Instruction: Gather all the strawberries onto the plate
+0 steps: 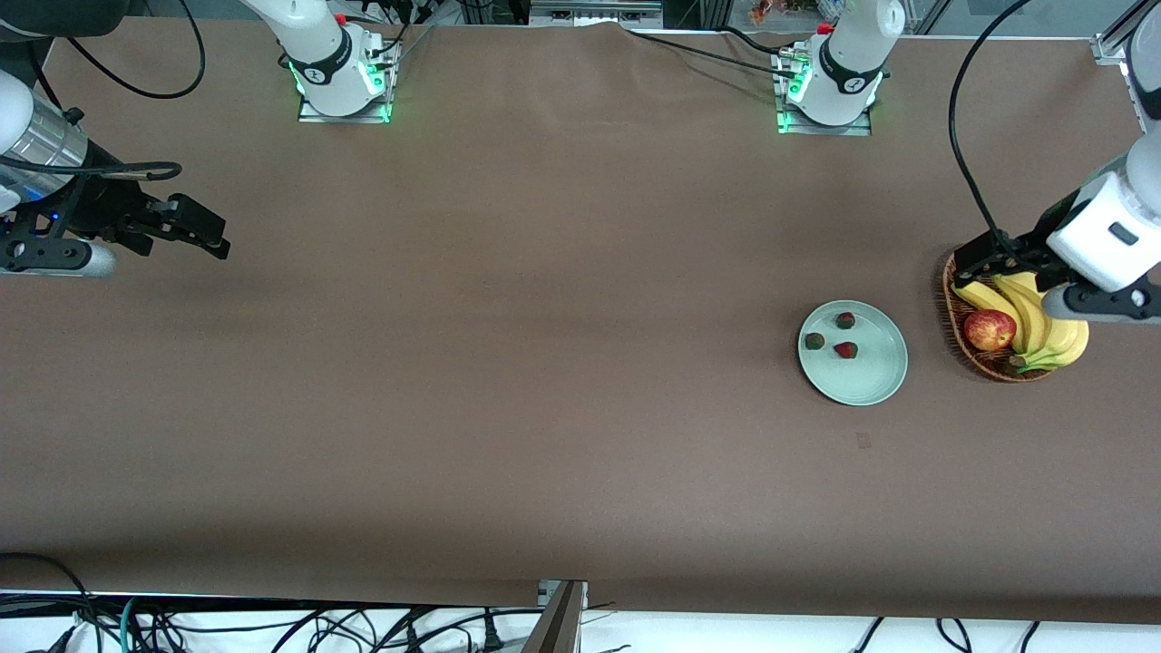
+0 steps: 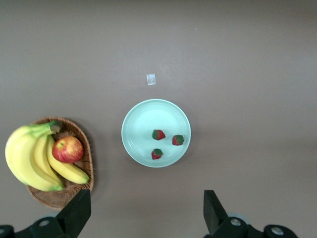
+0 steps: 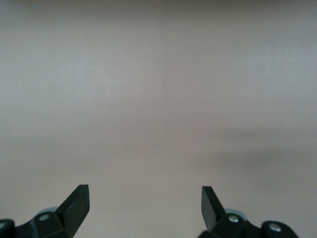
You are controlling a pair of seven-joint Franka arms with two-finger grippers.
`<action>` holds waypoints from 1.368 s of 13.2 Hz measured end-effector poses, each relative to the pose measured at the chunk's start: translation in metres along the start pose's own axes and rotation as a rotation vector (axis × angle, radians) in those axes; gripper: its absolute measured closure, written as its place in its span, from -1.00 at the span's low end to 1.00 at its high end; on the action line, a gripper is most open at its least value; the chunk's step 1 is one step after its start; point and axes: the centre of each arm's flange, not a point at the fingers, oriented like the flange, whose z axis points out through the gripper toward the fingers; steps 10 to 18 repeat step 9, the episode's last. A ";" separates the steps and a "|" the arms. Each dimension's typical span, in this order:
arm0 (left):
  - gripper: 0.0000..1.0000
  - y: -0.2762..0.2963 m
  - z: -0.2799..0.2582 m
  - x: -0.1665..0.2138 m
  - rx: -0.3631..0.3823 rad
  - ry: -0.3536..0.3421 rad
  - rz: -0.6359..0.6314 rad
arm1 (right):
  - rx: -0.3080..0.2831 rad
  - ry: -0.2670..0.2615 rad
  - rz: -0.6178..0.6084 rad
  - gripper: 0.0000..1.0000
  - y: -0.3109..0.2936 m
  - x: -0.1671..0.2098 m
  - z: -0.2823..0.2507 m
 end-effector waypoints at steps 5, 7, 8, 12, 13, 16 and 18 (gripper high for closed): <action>-1.00 -0.004 0.006 -0.040 0.000 0.027 -0.012 | 0.000 -0.002 0.002 -1.00 0.001 0.000 0.000; -1.00 -0.002 0.010 -0.038 0.000 0.026 -0.009 | 0.005 -0.005 0.003 -1.00 0.001 0.000 0.000; -1.00 -0.003 0.012 -0.038 0.000 0.024 -0.010 | 0.006 -0.009 0.003 -1.00 0.001 -0.001 0.001; -1.00 -0.004 0.012 -0.038 0.000 0.024 -0.011 | 0.005 -0.015 0.003 -1.00 0.001 -0.001 0.001; -1.00 -0.004 0.012 -0.038 0.000 0.024 -0.011 | 0.005 -0.015 0.003 -1.00 0.001 -0.001 0.001; -1.00 -0.004 0.012 -0.038 0.000 0.024 -0.011 | 0.005 -0.015 0.003 -1.00 0.001 -0.001 0.001; -1.00 -0.004 0.012 -0.038 0.000 0.024 -0.011 | 0.005 -0.015 0.003 -1.00 0.001 -0.001 0.001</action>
